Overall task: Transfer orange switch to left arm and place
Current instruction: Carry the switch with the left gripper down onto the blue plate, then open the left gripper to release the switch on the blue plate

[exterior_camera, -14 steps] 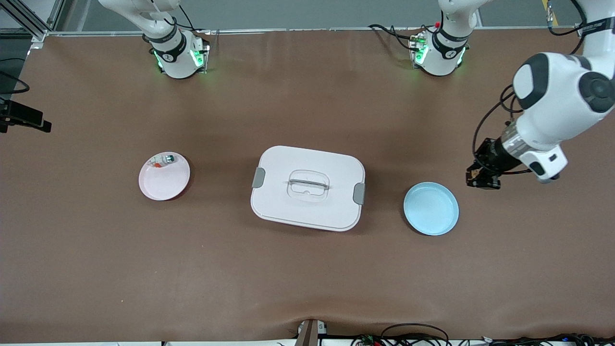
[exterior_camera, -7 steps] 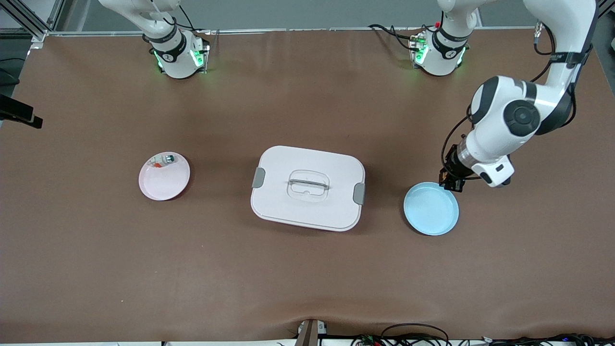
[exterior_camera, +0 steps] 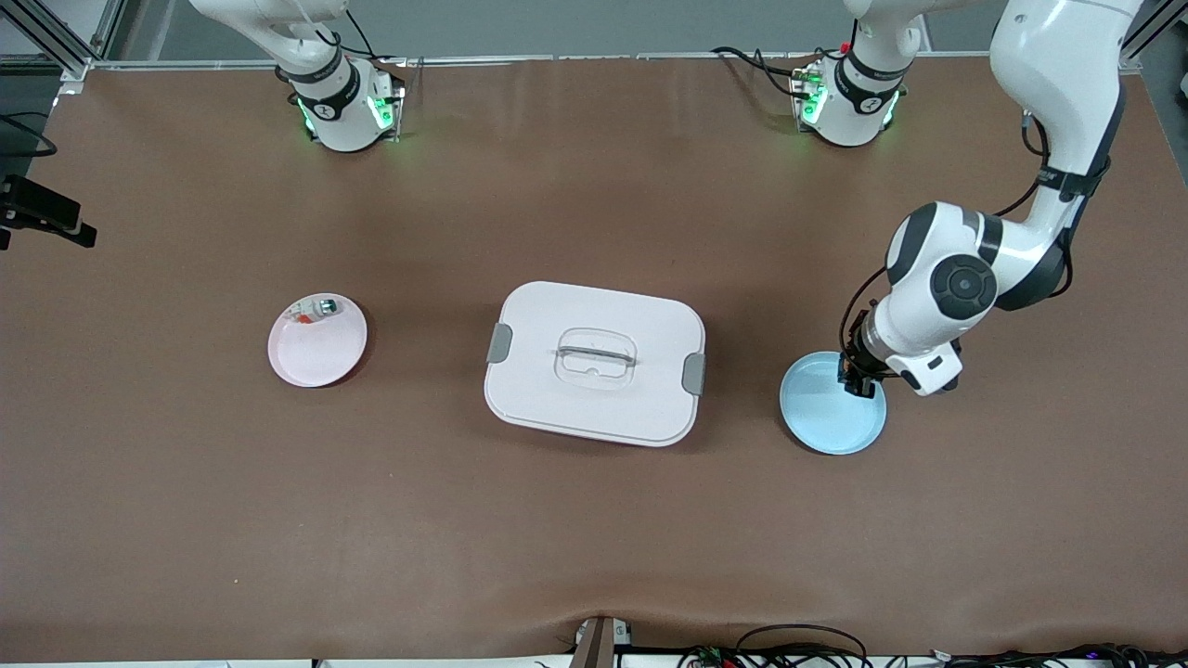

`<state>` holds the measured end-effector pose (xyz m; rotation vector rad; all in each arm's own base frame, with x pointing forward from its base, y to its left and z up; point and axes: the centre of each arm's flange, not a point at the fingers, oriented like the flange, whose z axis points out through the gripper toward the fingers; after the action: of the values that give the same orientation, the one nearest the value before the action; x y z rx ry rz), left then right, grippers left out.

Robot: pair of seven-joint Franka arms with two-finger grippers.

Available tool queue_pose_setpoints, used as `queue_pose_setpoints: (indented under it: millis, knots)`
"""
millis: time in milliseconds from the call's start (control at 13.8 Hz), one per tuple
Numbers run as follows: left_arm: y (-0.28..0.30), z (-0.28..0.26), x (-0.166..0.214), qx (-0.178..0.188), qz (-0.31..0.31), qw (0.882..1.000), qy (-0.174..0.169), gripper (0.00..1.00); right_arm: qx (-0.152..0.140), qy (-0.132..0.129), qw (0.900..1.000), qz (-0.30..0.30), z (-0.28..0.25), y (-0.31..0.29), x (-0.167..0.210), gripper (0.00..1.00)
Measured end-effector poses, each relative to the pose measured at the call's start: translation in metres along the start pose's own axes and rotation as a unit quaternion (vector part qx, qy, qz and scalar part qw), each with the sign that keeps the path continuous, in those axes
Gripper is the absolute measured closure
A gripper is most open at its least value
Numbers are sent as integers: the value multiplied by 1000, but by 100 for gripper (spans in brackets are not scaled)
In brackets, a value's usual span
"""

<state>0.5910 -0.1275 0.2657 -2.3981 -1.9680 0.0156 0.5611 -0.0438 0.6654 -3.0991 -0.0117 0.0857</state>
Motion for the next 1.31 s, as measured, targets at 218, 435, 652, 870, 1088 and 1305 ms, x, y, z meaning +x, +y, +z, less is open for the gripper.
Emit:
queue_pose_setpoints:
  millis: [218,435,652,870,1088,1305]
  knots:
    - [7,24,-5,8,2,1000,-6,59,2,2,1000,0,-1,0,-12,0]
    - [12,42,-8,12,2,1000,-15,59,2,1,1000,1,-2,1,-16,0]
    - [21,50,-5,12,-2,1000,-19,59,2,-2,1000,4,0,2,-16,0]
    - [25,56,0,14,-8,1000,-17,59,3,-3,1000,19,0,7,-17,0]
    - [29,61,2,15,-13,1000,-17,59,3,-2,999,47,-1,1,-17,0]
    - [30,70,0,20,-13,1000,-20,59,3,-2,998,55,-1,4,-17,0]
